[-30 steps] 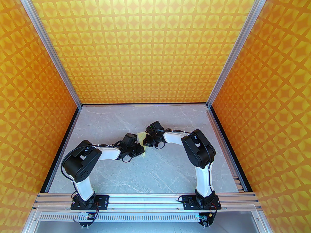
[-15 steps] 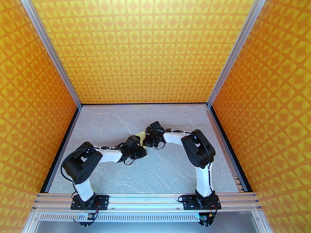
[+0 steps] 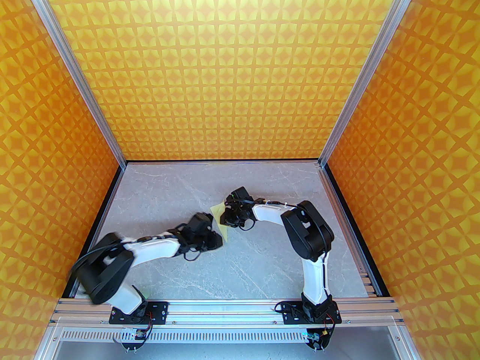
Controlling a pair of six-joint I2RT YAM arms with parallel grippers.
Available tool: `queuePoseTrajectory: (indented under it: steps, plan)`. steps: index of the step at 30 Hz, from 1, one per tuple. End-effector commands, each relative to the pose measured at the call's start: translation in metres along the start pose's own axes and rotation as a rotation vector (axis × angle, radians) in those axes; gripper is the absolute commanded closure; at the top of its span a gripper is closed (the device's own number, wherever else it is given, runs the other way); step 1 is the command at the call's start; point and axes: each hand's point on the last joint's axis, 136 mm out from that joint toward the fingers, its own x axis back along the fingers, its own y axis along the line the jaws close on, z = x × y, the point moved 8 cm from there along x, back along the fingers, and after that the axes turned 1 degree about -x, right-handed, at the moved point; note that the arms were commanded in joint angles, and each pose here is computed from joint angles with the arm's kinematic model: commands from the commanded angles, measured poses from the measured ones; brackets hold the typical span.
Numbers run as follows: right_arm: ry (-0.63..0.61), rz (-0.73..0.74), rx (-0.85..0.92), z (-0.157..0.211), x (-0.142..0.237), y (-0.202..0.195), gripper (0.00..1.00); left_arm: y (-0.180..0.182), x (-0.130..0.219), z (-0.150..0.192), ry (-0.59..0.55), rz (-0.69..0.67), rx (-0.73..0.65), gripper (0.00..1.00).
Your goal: Fold a paper plane with a square sheet of paper (fold left side to right side)
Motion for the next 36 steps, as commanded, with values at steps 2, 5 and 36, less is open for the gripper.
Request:
queuePoseTrajectory:
  steps: [2,5,36]
  plan:
    - [-0.09,0.13,0.06,-0.006,0.038,0.017,0.53,0.02,0.039,-0.025,-0.153,-0.094,0.039,0.51]
    - [-0.11,0.23,0.096,-0.007,0.044,0.023,0.45,0.029,0.06,-0.035,-0.25,-0.118,0.053,0.22]
    - [-0.059,0.386,0.106,-0.024,0.025,0.001,0.75,0.015,0.023,-0.057,-0.221,-0.04,0.03,0.17]
